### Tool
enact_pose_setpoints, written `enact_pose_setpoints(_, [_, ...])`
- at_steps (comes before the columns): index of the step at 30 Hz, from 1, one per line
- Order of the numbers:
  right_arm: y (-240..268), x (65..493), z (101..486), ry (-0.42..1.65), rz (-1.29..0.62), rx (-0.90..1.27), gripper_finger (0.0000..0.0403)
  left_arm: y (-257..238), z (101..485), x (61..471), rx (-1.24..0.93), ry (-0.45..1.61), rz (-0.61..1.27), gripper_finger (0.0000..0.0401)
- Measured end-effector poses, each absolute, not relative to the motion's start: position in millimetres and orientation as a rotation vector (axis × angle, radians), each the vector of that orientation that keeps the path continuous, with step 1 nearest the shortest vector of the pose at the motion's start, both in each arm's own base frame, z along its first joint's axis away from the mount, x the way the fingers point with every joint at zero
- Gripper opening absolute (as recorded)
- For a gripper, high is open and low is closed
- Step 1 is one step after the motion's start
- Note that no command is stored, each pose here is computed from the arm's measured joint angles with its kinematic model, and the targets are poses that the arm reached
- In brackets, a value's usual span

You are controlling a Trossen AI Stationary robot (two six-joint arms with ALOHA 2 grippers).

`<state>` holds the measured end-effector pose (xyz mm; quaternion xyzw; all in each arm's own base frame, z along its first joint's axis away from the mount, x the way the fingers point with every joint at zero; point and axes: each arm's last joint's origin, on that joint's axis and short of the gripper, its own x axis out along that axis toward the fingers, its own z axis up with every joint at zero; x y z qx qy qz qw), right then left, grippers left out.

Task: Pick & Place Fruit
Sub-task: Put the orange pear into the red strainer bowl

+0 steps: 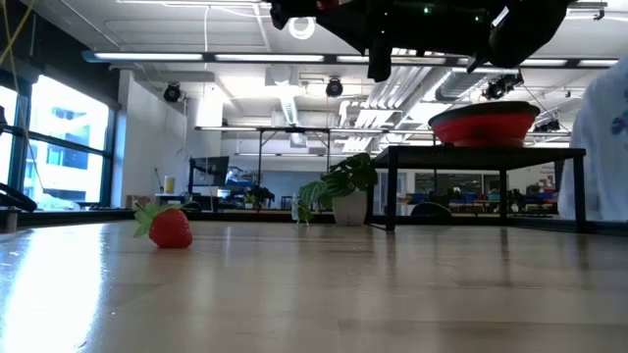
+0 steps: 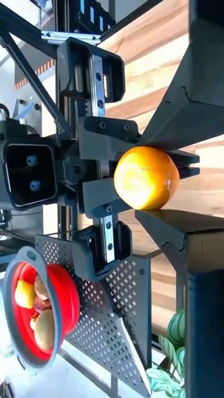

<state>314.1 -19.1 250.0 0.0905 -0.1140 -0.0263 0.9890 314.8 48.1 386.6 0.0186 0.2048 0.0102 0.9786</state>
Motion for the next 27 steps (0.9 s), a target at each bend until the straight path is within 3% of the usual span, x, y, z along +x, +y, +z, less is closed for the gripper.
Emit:
enact_pose_setpoints(14, [-18.8,314.1,250.1,-0.228,-0.039,0.179,0.0004,48.2,387.4,315.2,0.038,0.403,0.021,0.0148])
enact_pose_setpoints(22, [-18.2,313.9,250.6,-0.23,-0.028,0.181,0.0003,48.8,389.4,316.3,0.051,0.379,0.028,0.0218])
enact_pose_setpoints(27, [-18.2,313.9,250.5,-0.228,-0.029,0.181,0.0003,48.9,391.4,317.0,0.054,0.357,0.028,0.0241])
